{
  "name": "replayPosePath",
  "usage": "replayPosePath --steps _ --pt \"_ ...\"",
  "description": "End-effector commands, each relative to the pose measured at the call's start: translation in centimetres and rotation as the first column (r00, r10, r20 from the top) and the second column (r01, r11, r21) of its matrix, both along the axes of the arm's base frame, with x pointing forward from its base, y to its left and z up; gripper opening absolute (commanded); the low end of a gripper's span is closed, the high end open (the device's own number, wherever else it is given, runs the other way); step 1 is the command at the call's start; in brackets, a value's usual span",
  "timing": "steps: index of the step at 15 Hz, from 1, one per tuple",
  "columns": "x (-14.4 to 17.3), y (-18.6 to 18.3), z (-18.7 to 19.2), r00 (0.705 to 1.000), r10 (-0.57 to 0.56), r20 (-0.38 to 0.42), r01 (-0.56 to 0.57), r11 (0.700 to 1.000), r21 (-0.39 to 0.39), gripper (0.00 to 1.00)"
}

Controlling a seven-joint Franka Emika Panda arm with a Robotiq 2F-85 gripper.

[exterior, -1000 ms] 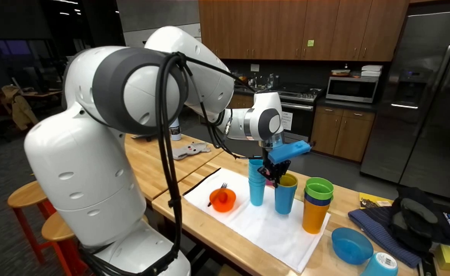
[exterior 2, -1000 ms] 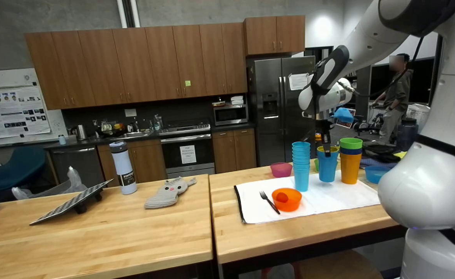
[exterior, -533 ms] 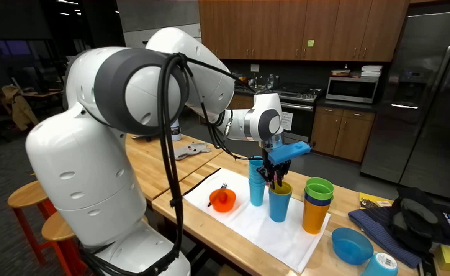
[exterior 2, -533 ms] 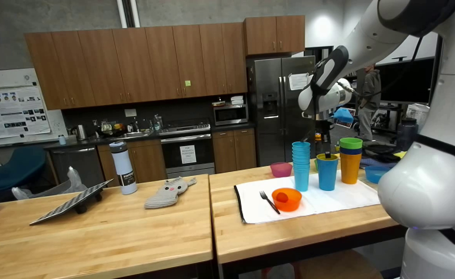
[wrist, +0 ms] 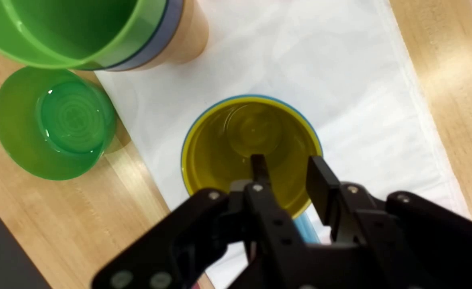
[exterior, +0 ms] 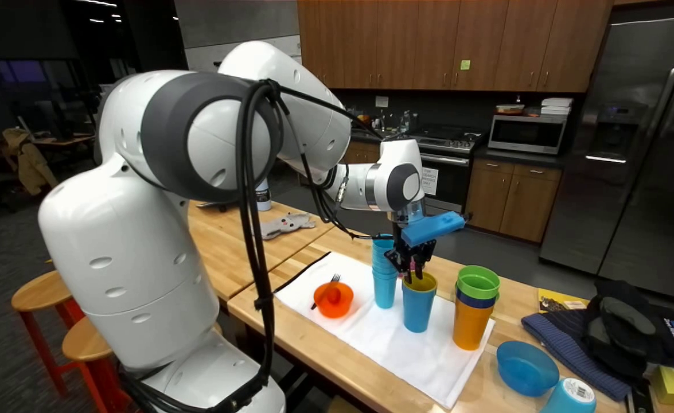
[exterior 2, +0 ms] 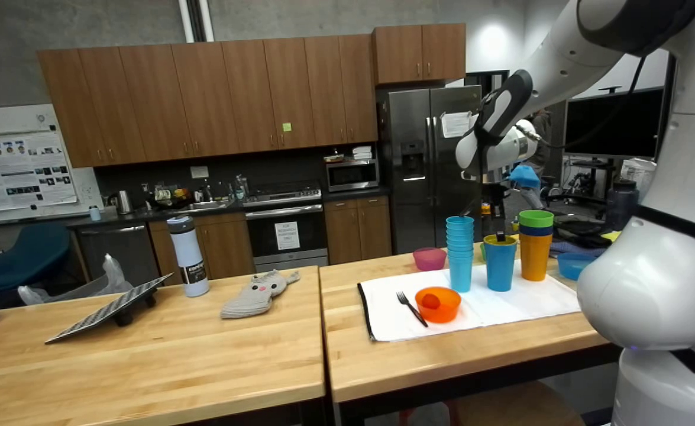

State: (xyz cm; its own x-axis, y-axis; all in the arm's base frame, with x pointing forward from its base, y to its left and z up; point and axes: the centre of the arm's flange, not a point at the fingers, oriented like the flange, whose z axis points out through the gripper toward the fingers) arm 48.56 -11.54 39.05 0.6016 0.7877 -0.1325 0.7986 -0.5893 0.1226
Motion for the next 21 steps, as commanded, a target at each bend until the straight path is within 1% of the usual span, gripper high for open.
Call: replayPosePath --steps 1,5,6,7,8,10,11,13,14,21 --pt "0.0 0.0 0.0 1.0 0.0 0.0 0.0 1.0 0.0 0.33" --pt "0.0 0.0 0.0 1.0 0.0 0.0 0.0 1.0 0.0 0.33" --pt "0.0 0.0 0.0 1.0 0.0 0.0 0.0 1.0 0.0 0.58" --pt "-0.3 -0.4 0.2 1.0 -0.002 0.007 0.002 1.0 0.001 0.59" --pt "-0.6 -0.8 0.5 1.0 -0.015 0.003 0.015 1.0 0.012 0.63" --pt "-1.2 -1.7 1.0 0.999 -0.033 0.016 0.033 0.999 0.007 0.75" --pt "-1.5 -2.1 1.3 0.999 -0.049 0.024 0.049 0.999 0.004 0.83" --pt "-2.2 -2.8 2.0 0.997 -0.065 0.044 0.065 0.998 0.001 0.95" --pt "-2.4 -3.1 2.4 0.996 -0.072 0.046 0.072 0.997 0.0 0.99" --pt "-4.3 -3.6 6.3 0.996 -0.064 0.068 0.063 0.998 0.025 1.0"
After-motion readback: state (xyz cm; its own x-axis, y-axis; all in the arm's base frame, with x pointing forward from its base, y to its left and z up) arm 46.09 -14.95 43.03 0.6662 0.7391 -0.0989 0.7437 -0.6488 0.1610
